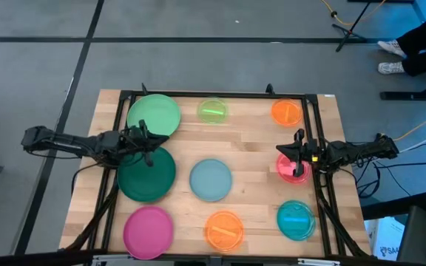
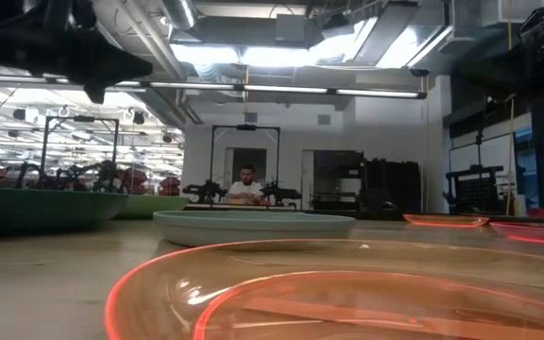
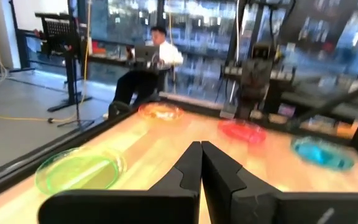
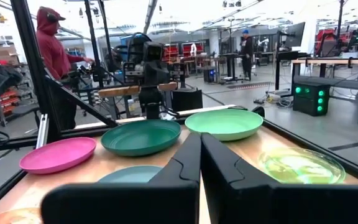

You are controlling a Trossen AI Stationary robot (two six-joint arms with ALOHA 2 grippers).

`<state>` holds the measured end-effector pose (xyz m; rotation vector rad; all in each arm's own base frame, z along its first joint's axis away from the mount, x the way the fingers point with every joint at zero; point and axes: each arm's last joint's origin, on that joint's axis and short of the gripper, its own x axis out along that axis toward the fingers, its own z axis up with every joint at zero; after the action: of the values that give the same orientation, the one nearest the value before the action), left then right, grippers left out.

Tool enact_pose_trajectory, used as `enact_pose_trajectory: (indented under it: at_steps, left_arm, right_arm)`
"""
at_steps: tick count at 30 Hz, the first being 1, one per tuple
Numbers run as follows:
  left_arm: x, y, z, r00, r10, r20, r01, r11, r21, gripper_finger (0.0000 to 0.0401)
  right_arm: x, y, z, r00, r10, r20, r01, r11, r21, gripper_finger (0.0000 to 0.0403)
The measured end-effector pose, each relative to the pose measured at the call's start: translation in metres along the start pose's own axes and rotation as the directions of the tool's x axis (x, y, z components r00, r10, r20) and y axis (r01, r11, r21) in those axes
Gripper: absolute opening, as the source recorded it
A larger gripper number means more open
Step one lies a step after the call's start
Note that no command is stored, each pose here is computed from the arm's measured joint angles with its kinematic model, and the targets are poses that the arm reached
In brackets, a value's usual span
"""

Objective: Stack plastic plates
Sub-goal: Stack the dark green plate on the green plate

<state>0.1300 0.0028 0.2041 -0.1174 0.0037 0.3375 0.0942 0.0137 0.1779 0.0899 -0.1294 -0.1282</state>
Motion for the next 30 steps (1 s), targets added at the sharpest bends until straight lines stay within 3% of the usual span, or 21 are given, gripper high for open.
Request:
enact_pose_trajectory:
  at_steps: [6,8,11,17,21,26,30]
  left_arm:
    - [0.016,-0.009,0.014,0.997,-0.011,-0.073,0.015,0.999,0.045,0.0004]
    - [0.018,-0.009,0.019,0.998,0.038,-0.045,-0.035,0.997,0.071,0.0004]
    - [0.02,-0.008,0.022,0.994,0.109,-0.015,-0.109,0.994,0.017,0.0004]
    - [0.02,-0.007,0.019,0.992,0.121,-0.045,-0.121,0.993,0.004,0.0008]
    - [0.023,-0.008,0.015,0.989,0.127,-0.071,-0.127,0.992,0.015,0.0042]
    - [0.026,-0.009,0.01,0.987,0.127,-0.099,-0.129,0.992,-0.018,0.0101]
    - [0.029,-0.01,0.015,0.978,0.137,-0.156,-0.135,0.991,0.023,0.0136]
  right_arm:
    - [0.0,0.0,0.006,0.998,0.007,0.063,-0.006,1.0,-0.016,0.0005]
    - [0.0,0.001,0.009,0.996,0.01,0.083,-0.007,0.999,-0.038,0.0005]
    - [-0.001,0.001,0.011,0.994,0.012,0.106,-0.008,0.999,-0.038,0.0005]
    - [-0.001,0.001,0.014,0.99,0.011,0.139,0.0,0.997,-0.078,0.0005]
    - [-0.002,0.001,0.018,0.984,0.013,0.179,0.001,0.997,-0.08,0.0005]
    - [-0.002,0.003,0.02,0.977,0.089,0.193,-0.078,0.995,-0.067,0.0005]
    - [-0.001,0.003,0.019,0.978,0.091,0.189,-0.078,0.994,-0.079,0.0005]
